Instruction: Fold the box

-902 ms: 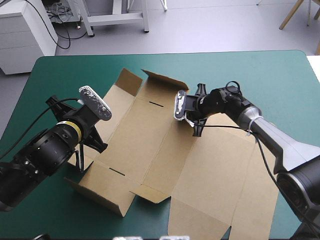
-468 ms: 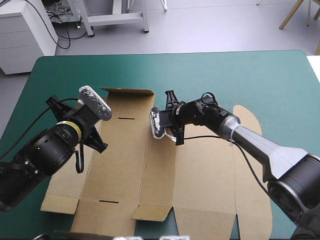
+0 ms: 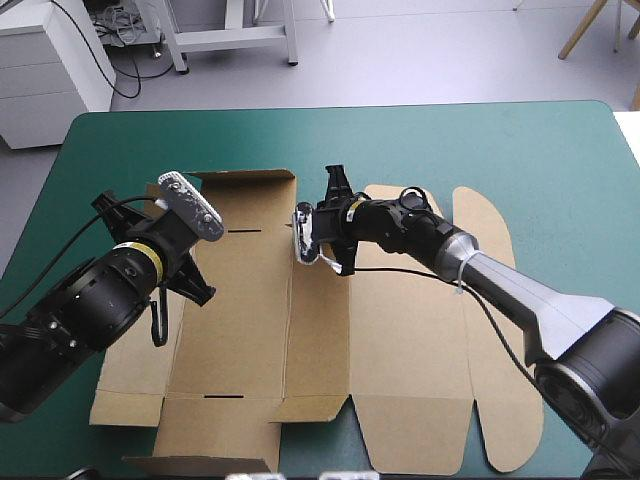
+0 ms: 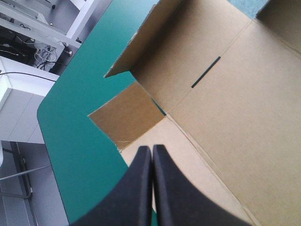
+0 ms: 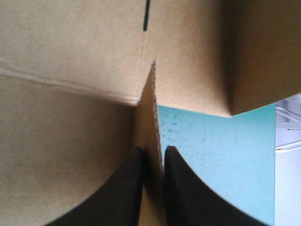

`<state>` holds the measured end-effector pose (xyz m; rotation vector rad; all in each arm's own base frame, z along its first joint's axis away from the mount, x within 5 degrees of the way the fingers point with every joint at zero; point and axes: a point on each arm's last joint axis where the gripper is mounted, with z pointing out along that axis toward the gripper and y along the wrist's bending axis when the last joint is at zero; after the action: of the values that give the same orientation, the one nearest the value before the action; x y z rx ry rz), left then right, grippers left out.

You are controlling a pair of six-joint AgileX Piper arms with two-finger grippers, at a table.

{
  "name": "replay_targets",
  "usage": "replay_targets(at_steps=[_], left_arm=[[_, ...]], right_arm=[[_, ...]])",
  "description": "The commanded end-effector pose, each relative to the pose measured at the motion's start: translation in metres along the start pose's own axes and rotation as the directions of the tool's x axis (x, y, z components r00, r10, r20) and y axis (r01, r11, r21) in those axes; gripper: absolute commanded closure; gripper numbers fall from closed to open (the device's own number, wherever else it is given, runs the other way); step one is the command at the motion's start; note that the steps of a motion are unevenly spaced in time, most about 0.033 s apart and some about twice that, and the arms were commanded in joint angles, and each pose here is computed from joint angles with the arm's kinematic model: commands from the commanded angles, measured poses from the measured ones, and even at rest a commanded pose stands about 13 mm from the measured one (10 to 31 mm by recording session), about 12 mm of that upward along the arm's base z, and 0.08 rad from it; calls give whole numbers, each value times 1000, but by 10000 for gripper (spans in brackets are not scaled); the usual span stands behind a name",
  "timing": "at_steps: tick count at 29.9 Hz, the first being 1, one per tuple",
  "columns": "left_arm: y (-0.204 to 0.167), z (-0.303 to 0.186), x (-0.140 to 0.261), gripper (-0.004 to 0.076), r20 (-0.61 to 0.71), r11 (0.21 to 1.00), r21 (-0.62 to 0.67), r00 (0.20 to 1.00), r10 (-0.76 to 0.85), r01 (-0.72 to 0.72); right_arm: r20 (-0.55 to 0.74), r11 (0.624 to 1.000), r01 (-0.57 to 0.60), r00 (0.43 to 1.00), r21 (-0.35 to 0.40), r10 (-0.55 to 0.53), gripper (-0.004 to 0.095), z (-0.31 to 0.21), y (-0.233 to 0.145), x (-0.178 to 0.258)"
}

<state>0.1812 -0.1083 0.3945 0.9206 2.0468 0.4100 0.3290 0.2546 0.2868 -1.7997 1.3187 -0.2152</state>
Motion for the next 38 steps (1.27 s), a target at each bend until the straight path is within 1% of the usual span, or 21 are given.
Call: replay_targets(at_steps=[1,3,5,8,11,13,15,16,17,18,19,20,22,23,24,26,30,32,35,37,38], left_arm=[[11,-13,-8,734,87,999,-38,996,-17,20],[11,-13,-8,734,87,999,-38,996,-17,20],[11,-13,-8,734,87,999,-38,996,-17,20],[11,-13,-8,734,87,999,-38,996,-17,20],[11,-13,-8,734,85,999,-38,996,-17,20],[11,-13,-7,734,83,999,-43,996,-14,17],[12,-13,-7,734,73,998,-55,997,-7,11],[13,-13,-6,734,68,998,-63,998,-3,8],[13,-13,-6,734,62,998,-65,998,-3,7],[13,-13,-5,734,60,998,-66,998,-3,7],[13,-13,-5,734,60,998,-66,998,-3,7],[13,-13,-5,734,60,998,-66,998,-3,7],[13,-13,-5,734,60,998,-66,998,-3,7],[13,-13,-5,734,60,998,-66,998,-3,7],[13,-13,-5,734,60,998,-66,998,-3,7],[13,-13,-5,734,60,998,-66,998,-3,7],[13,-13,-5,734,60,998,-66,998,-3,7],[13,-13,-5,734,60,998,-66,998,-3,7],[11,-13,-4,734,48,999,-41,998,-32,34],[9,-12,-4,734,43,998,-25,998,-53,54],[9,-12,-4,734,43,998,-20,998,-56,57]], right_arm=[[49,988,-25,999,151,18,474,-25,-27,-11],[51,988,-28,999,154,20,310,-25,-27,-11],[54,986,-33,998,162,25,224,-27,-28,-11],[65,982,-72,996,173,61,210,-31,-30,-12],[92,970,-153,986,190,137,210,-42,-35,-15],[116,955,-217,974,200,197,211,-51,-38,-17],[155,922,-329,941,205,301,228,-64,-42,-20],[176,900,-384,919,204,352,251,-69,-44,-21],[208,861,-468,879,200,429,286,-78,-47,-23],[227,831,-520,849,196,477,333,-84,-49,-24],[244,803,-563,821,196,516,382,-90,-51,-24],[262,766,-614,784,191,563,472,-99,-52,-25],[266,730,-657,750,191,606,613,-110,-54,-25],[259,716,-670,740,195,621,726,-116,-54,-24],[250,698,-690,722,191,645,801,-122,-53,-24],[216,671,-715,699,196,682,922,-131,-52,-21],[102,638,-731,673,243,732,918,-147,-47,-11],[25,601,-745,634,291,773,918,-155,-43,-3],[-70,500,-768,519,399,852,918,-168,-38,12],[-135,444,-755,436,482,890,926,-178,-33,22],[-165,426,-739,403,521,900,927,-185,-31,26]])
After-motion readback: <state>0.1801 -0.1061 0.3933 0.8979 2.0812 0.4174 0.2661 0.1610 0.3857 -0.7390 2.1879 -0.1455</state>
